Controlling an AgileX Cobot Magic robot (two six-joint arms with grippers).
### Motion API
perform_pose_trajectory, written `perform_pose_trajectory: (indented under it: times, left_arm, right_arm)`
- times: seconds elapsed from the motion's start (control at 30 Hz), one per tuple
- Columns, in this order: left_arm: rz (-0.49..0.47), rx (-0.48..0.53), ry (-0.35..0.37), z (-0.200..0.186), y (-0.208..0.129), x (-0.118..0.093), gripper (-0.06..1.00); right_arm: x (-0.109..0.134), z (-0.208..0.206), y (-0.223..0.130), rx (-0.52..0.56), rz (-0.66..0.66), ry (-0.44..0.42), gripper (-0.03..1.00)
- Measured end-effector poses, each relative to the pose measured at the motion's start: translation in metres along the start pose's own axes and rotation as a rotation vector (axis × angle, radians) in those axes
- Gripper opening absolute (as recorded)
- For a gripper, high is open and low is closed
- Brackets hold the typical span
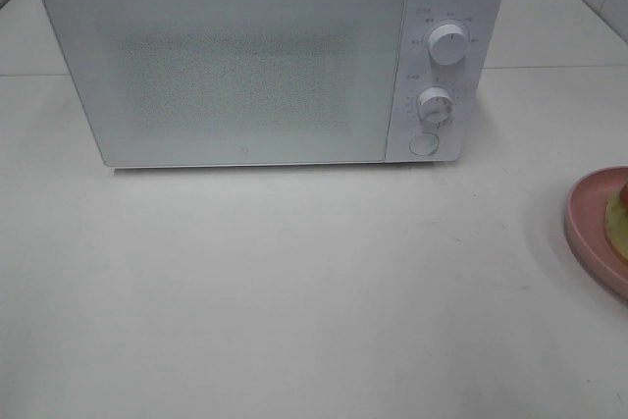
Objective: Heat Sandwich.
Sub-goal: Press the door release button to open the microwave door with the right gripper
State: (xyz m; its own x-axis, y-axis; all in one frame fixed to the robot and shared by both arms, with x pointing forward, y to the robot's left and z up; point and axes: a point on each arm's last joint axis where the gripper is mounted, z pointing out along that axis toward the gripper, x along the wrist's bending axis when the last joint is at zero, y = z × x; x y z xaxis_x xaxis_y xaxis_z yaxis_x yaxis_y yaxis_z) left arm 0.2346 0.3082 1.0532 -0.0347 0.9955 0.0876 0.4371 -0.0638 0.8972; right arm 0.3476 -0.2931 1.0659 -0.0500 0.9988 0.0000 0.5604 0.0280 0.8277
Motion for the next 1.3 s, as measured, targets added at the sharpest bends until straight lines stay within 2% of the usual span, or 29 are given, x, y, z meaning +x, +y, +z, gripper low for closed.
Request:
perform_pose_trajectory:
  times: [0.27, 0.83, 1.0, 1.3]
  left_arm:
    - [0.0, 0.0, 0.0, 0.0, 0.0, 0.0, 0.99]
    - [0.0, 0.0, 0.0, 0.0, 0.0, 0.0, 0.99]
    - [0.0, 0.0, 0.0, 0.0, 0.0, 0.0, 0.99]
    - [0.0, 0.0, 0.0, 0.0, 0.0, 0.0, 0.99]
  right_arm:
    - [0.0, 0.029, 0.01, 0.017, 0.0, 0.0, 0.75]
    - [0.0, 0.087, 0.025, -0.042, 0.0, 0.0, 0.75]
    - [0.0, 0.102, 0.029, -0.082, 0.0, 0.0, 0.75]
    - [0.0, 0.119, 0.022, -0.262, 0.0, 0.0, 0.75]
